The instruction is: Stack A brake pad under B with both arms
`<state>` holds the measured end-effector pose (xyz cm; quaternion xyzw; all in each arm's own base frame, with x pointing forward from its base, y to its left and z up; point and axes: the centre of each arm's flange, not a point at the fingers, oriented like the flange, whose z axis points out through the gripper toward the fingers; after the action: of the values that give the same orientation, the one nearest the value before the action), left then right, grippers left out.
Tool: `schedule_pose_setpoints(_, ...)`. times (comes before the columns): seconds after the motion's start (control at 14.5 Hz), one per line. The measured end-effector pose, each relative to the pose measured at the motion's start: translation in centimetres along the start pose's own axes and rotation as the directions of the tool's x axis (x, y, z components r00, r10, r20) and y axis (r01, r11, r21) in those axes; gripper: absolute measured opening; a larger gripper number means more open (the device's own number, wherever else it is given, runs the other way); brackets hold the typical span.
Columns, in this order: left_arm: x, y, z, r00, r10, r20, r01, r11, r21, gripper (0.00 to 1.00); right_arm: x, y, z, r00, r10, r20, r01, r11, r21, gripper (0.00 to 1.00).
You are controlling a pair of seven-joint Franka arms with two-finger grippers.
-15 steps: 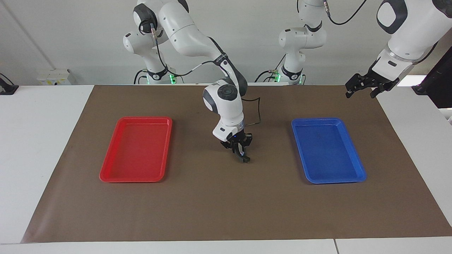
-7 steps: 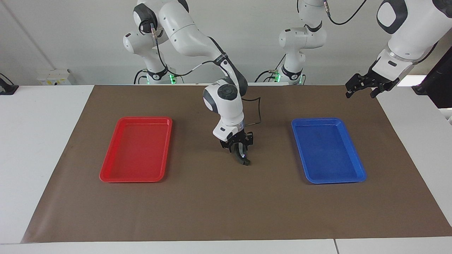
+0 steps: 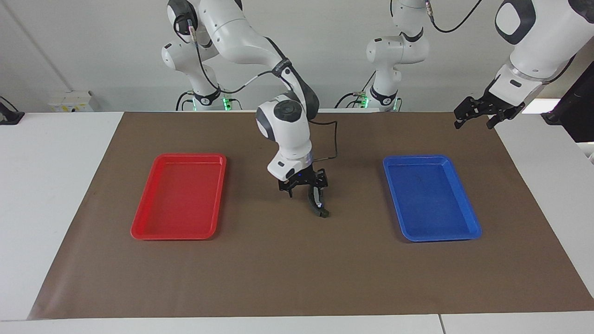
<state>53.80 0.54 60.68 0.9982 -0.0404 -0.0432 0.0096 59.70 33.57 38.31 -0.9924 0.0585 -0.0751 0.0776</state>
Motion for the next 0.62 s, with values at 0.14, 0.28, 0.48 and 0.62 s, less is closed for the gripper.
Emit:
schedule_pose_setpoints(0.14,0.0,0.0,0.0,1.000,0.000,0.000,0.000,1.000,0.000,1.00,2.9,4.9,-3.2,0.998,0.064,-0.011,-0.064,0.997,-0.030,1.00)
schedule_pose_setpoints(0.28,0.0,0.0,0.0,1.000,0.000,0.000,0.000,1.000,0.000,1.00,4.9,10.0,-5.8,0.993,0.115,-0.010,-0.115,0.989,-0.088,1.00)
schedule_pose_setpoints(0.48,0.0,0.0,0.0,1.000,0.000,0.000,0.000,1.000,0.000,1.00,6.4,16.2,-9.4,0.981,0.194,0.010,-0.190,0.971,-0.148,1.00)
schedule_pose_setpoints(0.62,0.0,0.0,0.0,1.000,0.000,0.000,0.000,1.000,0.000,1.00,6.8,19.4,-11.8,0.970,0.241,0.014,-0.236,0.958,-0.160,1.00)
